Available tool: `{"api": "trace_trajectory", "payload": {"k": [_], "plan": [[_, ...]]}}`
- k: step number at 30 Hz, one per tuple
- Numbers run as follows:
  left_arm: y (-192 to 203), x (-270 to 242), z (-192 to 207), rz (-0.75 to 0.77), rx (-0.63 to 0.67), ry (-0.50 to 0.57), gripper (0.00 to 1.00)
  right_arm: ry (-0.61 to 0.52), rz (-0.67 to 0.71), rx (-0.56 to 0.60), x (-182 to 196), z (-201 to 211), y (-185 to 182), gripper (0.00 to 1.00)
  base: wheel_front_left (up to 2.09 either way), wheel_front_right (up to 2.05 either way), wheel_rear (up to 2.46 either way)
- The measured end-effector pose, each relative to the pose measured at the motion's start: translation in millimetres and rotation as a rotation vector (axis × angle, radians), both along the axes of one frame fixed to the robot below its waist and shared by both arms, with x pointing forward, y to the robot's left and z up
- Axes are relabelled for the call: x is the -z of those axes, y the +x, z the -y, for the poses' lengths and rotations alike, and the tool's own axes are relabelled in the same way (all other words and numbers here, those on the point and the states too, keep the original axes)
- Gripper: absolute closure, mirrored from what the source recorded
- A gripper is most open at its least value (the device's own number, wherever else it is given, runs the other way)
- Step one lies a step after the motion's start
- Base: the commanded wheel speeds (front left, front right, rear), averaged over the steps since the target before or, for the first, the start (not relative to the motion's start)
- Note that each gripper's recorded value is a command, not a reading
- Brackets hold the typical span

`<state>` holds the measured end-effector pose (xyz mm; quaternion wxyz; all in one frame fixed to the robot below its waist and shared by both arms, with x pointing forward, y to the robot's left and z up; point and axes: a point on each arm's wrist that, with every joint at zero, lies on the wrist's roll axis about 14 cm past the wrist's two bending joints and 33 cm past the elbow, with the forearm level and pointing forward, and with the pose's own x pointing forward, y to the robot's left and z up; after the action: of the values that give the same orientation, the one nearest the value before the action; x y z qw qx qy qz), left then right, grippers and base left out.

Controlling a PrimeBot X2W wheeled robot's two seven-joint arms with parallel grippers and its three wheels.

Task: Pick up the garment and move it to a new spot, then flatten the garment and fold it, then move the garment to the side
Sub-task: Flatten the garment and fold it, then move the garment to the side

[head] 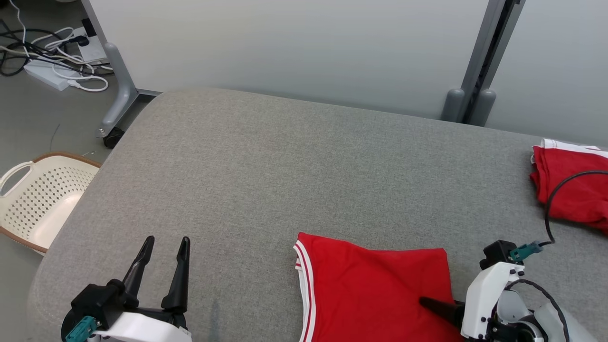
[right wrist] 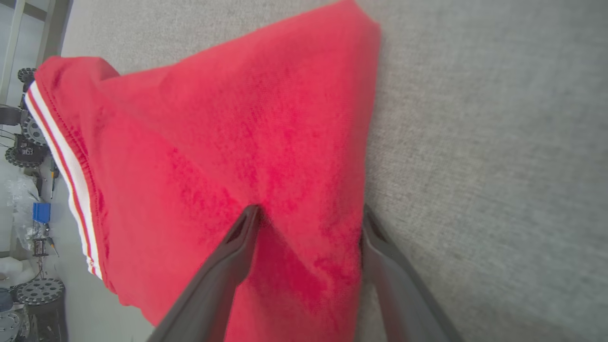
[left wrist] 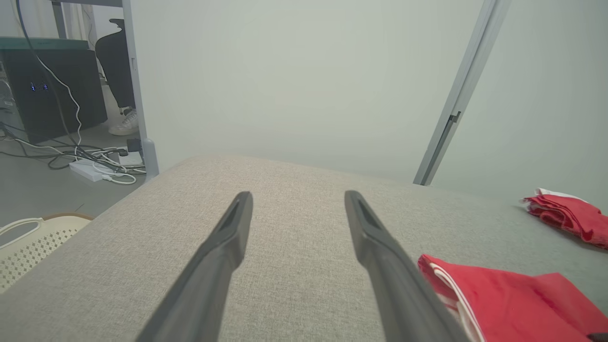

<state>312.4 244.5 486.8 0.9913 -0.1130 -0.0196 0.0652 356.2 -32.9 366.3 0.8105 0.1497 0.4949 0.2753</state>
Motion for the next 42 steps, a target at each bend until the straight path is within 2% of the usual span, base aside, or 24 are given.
{"api": "trace_trajectory", "payload": {"k": [3,4,5,6,7,14,17,20,30,42], "plan": [[-2,1,-3,-0.003,-0.011,-0.002,0.0,0.022,-0.033,-0.005,-1,-8,-1,0.0,0.0,0.0,0.0],[-3,1,-4,-0.005,-0.014,-0.002,0.0,0.036,-0.032,-0.007,-4,-12,-1,0.09,0.0,0.0,0.0],[-4,2,-5,-0.006,-0.016,-0.002,0.0,0.05,-0.03,-0.007,-6,-15,0,0.56,0.0,0.0,0.0],[-4,2,-6,-0.007,-0.019,-0.002,0.0,0.063,-0.023,-0.009,-9,-19,0,0.94,0.0,0.0,0.0],[-4,2,-6,-0.008,-0.02,-0.002,0.0,0.072,-0.016,-0.009,-11,-20,0,1.0,0.0,0.0,0.0],[-3,3,-5,-0.01,-0.014,0.0,0.0,0.102,0.056,-0.002,-25,-22,7,1.0,0.0,0.0,0.0],[1,2,0,-0.006,0.004,0.0,0.0,0.104,0.157,-0.001,-43,-20,21,1.0,0.0,0.0,0.0],[6,1,6,-0.003,0.028,0.003,0.0,0.062,0.301,0.001,-65,-7,46,1.0,0.0,0.0,0.0],[36,1,37,-0.006,0.138,0.0,0.0,-0.033,0.553,0.018,-126,31,106,1.0,0.0,0.0,0.0],[84,25,62,-0.072,0.251,0.013,0.0,-0.181,0.645,0.101,-144,98,176,1.0,0.0,0.0,0.0]]}}
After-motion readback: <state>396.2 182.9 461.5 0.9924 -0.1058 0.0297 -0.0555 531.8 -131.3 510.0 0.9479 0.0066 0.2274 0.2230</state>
